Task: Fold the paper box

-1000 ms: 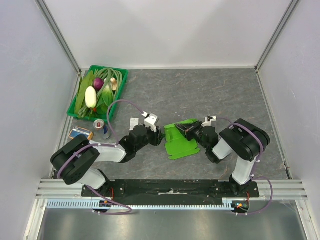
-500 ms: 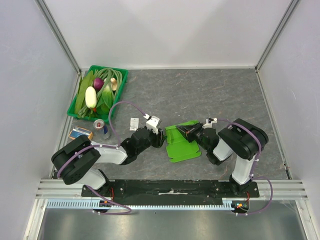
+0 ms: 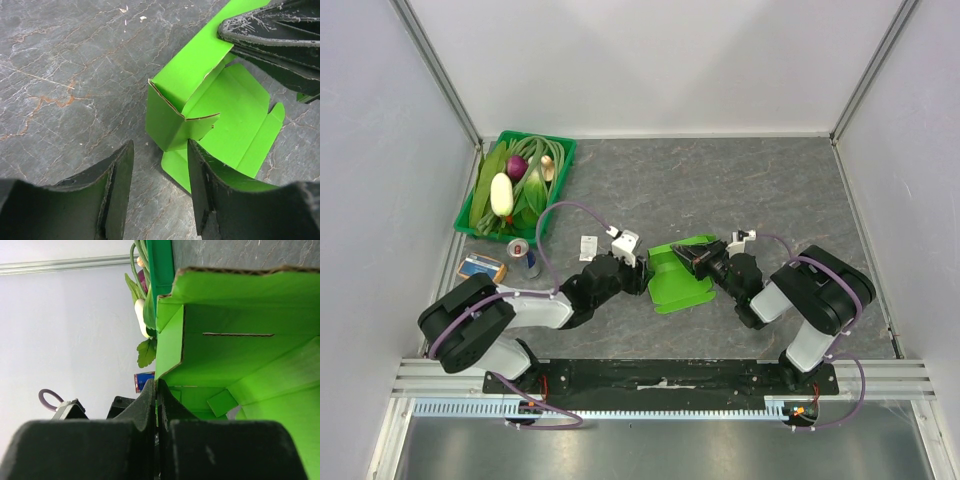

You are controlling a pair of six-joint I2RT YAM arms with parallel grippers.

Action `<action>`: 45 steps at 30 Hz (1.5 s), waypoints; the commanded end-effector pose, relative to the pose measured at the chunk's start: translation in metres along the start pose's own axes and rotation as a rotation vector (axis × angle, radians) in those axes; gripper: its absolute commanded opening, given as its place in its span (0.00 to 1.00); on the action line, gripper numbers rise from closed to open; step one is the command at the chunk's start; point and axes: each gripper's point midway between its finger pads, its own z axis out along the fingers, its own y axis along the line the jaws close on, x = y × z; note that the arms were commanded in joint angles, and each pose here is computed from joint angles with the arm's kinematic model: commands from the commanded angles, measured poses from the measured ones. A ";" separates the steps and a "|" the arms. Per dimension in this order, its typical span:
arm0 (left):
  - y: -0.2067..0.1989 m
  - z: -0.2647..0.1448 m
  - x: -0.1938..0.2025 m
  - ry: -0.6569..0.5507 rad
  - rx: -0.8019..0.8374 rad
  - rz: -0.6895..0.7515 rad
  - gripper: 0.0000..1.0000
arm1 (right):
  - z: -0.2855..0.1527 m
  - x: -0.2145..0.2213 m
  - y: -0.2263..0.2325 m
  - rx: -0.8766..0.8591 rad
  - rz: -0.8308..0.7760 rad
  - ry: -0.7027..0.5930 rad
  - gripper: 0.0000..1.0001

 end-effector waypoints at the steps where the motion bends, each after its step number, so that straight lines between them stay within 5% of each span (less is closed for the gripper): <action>1: 0.007 0.011 -0.027 -0.064 -0.076 -0.025 0.53 | 0.003 0.004 0.026 -0.092 0.002 0.005 0.00; 8: 0.013 0.016 -0.041 -0.119 -0.120 -0.014 0.54 | 0.005 0.009 0.027 -0.092 0.014 0.014 0.00; 16: 0.032 0.021 -0.041 -0.171 -0.296 -0.009 0.39 | 0.008 0.015 0.017 -0.050 0.050 -0.002 0.00; 27: 0.034 0.014 -0.038 -0.199 -0.317 -0.017 0.54 | 0.020 0.017 -0.005 0.076 0.077 -0.014 0.00; 42: 0.048 0.034 -0.048 -0.190 -0.351 0.065 0.56 | 0.031 0.024 -0.024 0.242 0.175 0.022 0.00; 45: 0.047 0.037 -0.049 -0.192 -0.347 0.058 0.47 | 0.033 0.021 -0.024 0.240 0.190 0.015 0.00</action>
